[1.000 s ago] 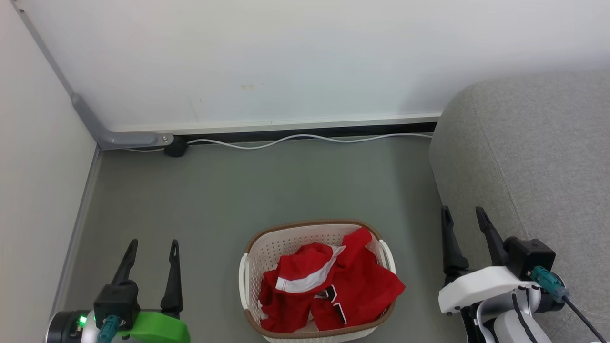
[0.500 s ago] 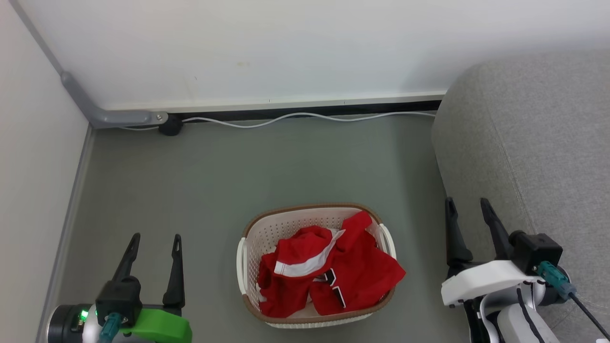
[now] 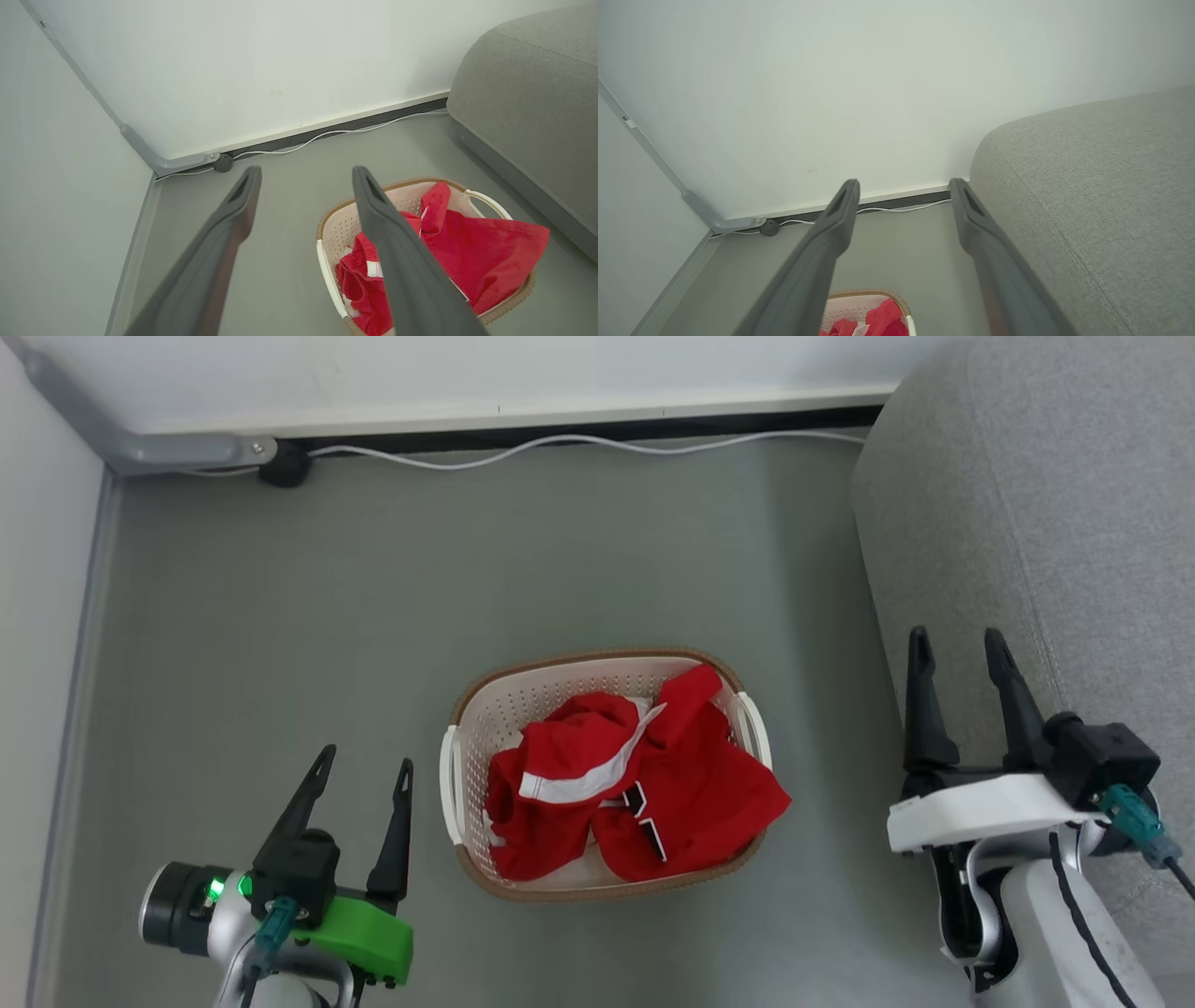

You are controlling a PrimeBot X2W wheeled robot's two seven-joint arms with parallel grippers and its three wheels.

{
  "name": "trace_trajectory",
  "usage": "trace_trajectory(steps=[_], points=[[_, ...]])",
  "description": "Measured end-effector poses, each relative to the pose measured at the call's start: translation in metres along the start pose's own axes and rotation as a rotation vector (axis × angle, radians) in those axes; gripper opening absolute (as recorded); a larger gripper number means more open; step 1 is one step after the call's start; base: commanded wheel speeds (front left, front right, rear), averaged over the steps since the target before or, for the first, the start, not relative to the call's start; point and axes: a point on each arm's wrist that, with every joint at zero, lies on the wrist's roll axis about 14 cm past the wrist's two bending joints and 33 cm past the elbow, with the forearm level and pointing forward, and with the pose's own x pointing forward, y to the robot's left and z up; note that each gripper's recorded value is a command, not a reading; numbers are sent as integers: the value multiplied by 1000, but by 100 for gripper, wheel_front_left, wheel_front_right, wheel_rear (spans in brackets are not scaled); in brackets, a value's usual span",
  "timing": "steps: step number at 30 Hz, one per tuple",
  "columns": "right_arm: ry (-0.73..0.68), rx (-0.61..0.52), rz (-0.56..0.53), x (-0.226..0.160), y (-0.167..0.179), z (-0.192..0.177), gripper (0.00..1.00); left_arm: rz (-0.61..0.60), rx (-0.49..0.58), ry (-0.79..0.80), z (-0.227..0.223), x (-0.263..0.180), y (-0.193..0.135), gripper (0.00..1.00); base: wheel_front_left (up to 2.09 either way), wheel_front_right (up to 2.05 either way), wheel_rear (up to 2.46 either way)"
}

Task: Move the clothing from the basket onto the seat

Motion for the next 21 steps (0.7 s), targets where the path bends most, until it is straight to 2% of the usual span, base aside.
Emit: trace_trajectory(steps=[13, 21], points=[[-55, -7, -2, 51, -5, 4, 100, -155, 5, 131, -54, 50, -34, 100, 0, 0, 0], [-51, -13, -12, 75, -13, -8, 100, -254, 0, 198, -90, 78, -57, 100, 0, 0, 0]])
